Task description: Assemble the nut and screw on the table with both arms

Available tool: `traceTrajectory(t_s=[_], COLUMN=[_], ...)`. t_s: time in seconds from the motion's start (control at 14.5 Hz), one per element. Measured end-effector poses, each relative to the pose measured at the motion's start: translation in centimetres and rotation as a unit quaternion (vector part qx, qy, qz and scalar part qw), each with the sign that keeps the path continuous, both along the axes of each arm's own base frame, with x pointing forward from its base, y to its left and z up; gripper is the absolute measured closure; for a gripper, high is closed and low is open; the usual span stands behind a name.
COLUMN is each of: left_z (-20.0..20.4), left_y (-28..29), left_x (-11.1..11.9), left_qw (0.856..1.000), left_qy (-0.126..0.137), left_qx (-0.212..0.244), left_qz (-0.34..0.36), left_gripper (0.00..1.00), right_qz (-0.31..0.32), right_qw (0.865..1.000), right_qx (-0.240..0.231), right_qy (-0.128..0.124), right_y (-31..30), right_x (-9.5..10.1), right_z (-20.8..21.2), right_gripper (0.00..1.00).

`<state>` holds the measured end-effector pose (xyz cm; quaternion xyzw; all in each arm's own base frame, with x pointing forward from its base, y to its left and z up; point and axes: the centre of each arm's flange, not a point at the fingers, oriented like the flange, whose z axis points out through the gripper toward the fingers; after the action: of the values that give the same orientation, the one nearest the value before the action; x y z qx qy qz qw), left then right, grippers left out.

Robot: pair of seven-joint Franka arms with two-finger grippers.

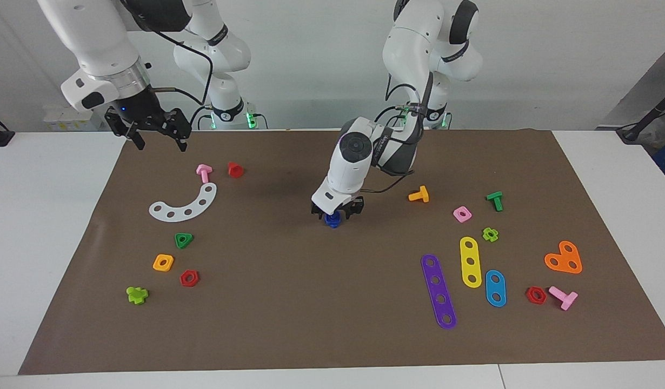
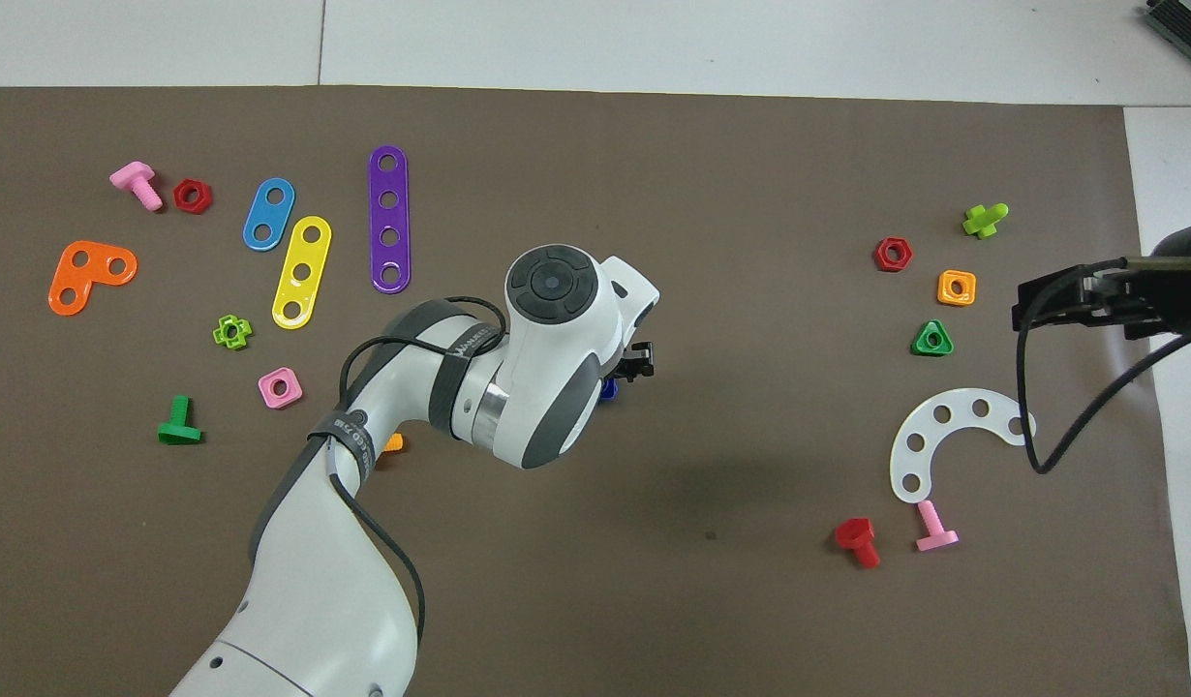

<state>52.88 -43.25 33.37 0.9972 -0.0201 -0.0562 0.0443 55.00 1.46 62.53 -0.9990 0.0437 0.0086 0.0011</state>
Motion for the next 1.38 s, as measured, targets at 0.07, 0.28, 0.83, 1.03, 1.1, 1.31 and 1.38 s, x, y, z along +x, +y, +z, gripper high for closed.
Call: traceTrajectory(t_s=[0.07,0.28,0.83,1.03,1.1,1.31,1.38], left_z=[1.5,7.5,15.8,16.6,17.4,22.2,23.7], left_y=[0.8,9.1,44.7,47.4,47.1,46.3,46.1], left_x=[1.0,7.4,9.4,5.8,4.7,2.5,2.1], left_qw=[1.000,0.998,0.997,0.996,0.996,0.998,0.998], left_qy=[0.004,0.020,0.050,0.062,0.058,0.014,-0.004], left_qx=[0.008,0.019,0.018,0.038,0.042,0.041,0.040], left_qz=[0.004,0.056,0.048,0.051,0.048,0.041,0.040], left_gripper=[0.00,0.00,0.00,0.00,0.00,0.00,0.00], right_qz=[0.000,0.000,0.000,0.000,0.000,0.000,0.000], right_qw=[1.000,1.000,1.000,1.000,1.000,1.000,1.000], right_qx=[0.000,0.000,0.000,0.000,0.000,0.000,0.000], right_qy=[0.000,0.000,0.000,0.000,0.000,0.000,0.000], right_y=[0.0,0.0,0.0,0.0,0.0,0.0,0.0], right_x=[0.0,0.0,0.0,0.0,0.0,0.0,0.0], right_z=[0.0,0.0,0.0,0.0,0.0,0.0,0.0], right_gripper=[0.00,0.00,0.00,0.00,0.00,0.00,0.00])
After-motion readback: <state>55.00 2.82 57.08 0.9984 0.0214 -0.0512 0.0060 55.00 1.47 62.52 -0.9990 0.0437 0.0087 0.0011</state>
